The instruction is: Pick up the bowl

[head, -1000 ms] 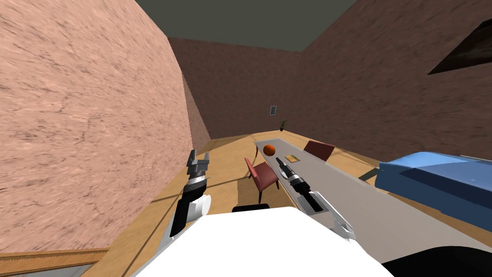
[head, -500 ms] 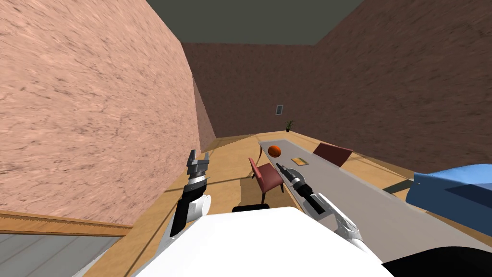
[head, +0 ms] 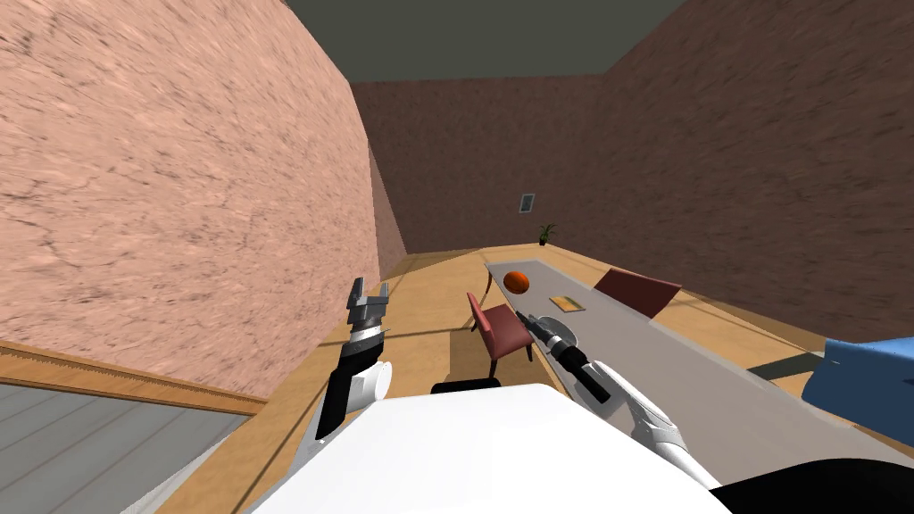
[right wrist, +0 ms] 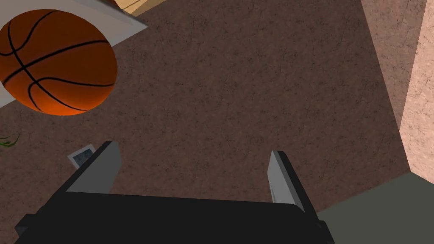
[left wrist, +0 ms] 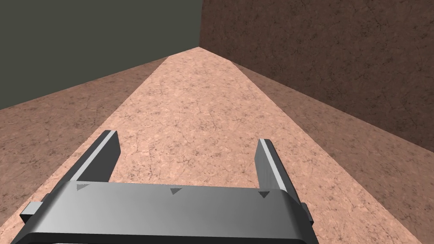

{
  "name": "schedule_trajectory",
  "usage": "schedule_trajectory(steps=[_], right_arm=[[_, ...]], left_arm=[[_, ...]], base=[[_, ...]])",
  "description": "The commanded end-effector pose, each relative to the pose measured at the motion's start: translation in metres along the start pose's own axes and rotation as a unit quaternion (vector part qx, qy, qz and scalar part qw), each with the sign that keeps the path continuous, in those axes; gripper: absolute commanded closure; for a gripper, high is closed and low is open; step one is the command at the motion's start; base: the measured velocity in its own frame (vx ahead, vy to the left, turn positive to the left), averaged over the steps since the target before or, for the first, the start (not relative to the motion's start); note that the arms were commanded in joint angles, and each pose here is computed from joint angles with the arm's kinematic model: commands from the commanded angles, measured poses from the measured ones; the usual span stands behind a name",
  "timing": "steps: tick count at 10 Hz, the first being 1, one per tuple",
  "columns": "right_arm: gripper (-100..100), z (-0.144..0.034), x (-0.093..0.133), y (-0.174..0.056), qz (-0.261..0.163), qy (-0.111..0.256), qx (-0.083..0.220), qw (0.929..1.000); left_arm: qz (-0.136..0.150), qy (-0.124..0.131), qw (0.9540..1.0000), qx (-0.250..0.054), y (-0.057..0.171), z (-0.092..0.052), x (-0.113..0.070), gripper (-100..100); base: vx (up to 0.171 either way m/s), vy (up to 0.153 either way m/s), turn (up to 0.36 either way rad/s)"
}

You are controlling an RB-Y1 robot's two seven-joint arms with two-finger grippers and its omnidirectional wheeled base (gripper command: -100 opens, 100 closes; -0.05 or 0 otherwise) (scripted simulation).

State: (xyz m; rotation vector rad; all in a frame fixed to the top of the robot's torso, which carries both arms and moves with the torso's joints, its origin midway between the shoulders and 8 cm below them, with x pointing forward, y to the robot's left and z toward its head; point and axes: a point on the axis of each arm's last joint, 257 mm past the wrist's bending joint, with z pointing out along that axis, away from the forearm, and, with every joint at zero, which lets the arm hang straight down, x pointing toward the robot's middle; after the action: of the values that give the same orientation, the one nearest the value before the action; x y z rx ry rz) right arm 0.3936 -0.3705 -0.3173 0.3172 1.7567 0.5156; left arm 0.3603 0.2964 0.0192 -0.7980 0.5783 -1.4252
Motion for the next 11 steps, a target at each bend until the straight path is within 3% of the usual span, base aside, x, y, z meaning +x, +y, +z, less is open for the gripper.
schedule_trajectory(steps=[1,4,5,7,8,11], right_arm=[[-100,-0.005,0.014,-0.017,-0.016,0.02,0.016,0.9995],[-100,-0.019,0.038,-0.052,-0.076,0.076,0.037,0.9935],[-100,-0.025,0.046,-0.065,-0.076,0.086,0.05,0.9922],[-100,-0.027,0.047,-0.068,-0.075,0.088,0.053,0.9919],[-100,-0.036,0.058,-0.085,-0.105,0.116,0.062,0.9858],[-100,-0.041,0.062,-0.093,-0.103,0.122,0.071,0.9847]], left_arm=[[0.0,0.0,1.0,0.0,0.0,0.0,0.0,0],[0.0,0.0,1.0,0.0,0.0,0.0,0.0,0],[0.0,0.0,1.0,0.0,0.0,0.0,0.0,0],[0.0,0.0,1.0,0.0,0.0,0.0,0.0,0],[0.0,0.0,1.0,0.0,0.0,0.0,0.0,0],[0.0,0.0,1.0,0.0,0.0,0.0,0.0,0]], base=[[-0.014,0.006,0.06],[-0.024,0.008,0.106],[-0.013,0.013,0.069],[-0.005,-0.006,0.021],[-0.005,-0.006,0.02],[-0.008,0.002,0.039]])
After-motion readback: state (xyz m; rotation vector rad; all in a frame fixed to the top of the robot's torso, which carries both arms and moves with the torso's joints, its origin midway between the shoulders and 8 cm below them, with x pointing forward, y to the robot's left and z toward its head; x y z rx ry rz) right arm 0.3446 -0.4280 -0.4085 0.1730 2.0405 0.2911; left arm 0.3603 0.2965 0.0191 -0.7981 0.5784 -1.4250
